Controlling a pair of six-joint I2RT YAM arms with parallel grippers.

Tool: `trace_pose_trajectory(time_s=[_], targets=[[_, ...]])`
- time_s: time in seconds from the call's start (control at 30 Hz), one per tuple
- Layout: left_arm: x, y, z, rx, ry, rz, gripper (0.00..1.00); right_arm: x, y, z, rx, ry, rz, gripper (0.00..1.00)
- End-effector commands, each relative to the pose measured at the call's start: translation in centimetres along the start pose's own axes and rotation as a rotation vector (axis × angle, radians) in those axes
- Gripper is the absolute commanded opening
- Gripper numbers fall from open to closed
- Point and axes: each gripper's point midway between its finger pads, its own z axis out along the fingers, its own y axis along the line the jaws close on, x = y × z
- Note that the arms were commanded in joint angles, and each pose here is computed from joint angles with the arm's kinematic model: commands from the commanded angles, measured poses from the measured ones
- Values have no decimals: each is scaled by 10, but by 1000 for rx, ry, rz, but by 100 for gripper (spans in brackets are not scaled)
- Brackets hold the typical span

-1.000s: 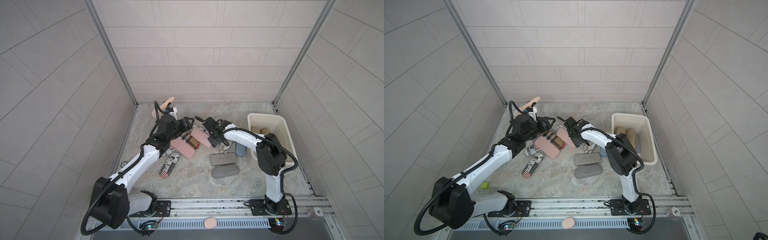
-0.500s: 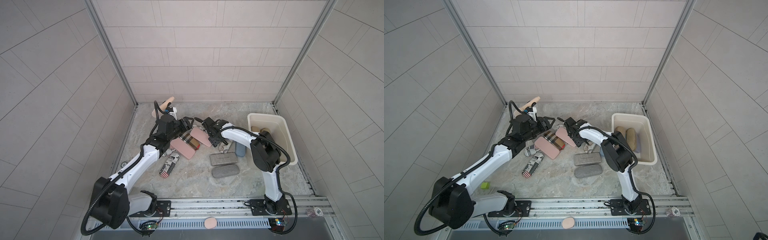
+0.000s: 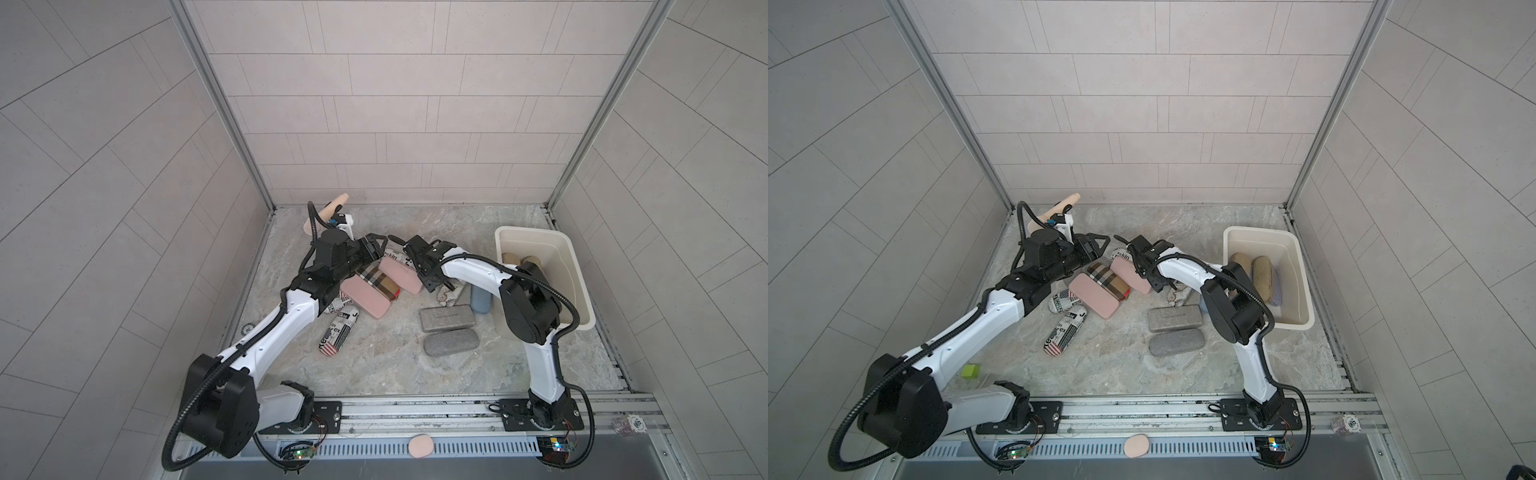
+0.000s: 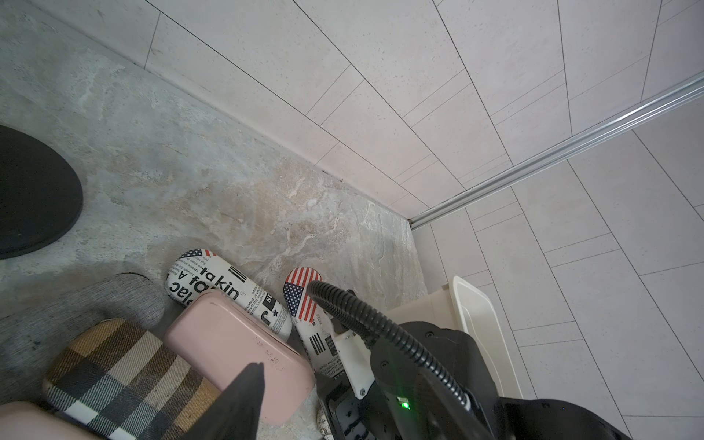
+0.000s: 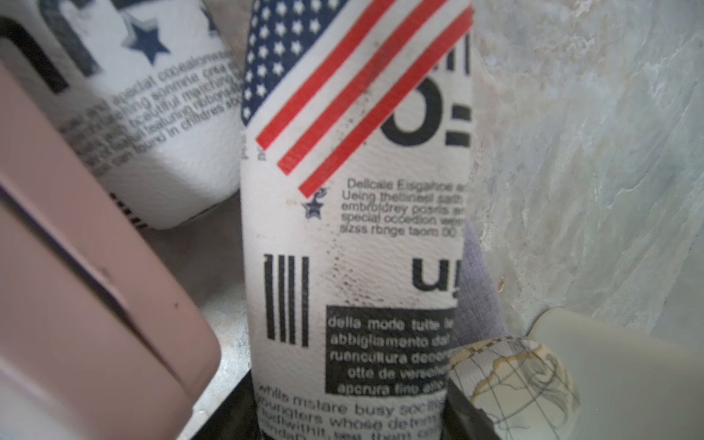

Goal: Put the glasses cases into the storage boxes
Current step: Pick up the glasses case.

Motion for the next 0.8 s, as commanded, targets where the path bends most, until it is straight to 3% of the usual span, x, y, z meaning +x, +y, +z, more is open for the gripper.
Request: trace_pose_trajectory(time_s=[0.0,0.53,0.77], targets=[[-10,-10,-6,25,-27,5,69,-10,-18,-32,15,-89,73,61],[-10,-13,-6,44,-24,5,69,-15,-35,-86,-60,-237,190,59],[-9,-40,-10,165,-20,21,69,-14,-59,-135,-66,-319,216,59]])
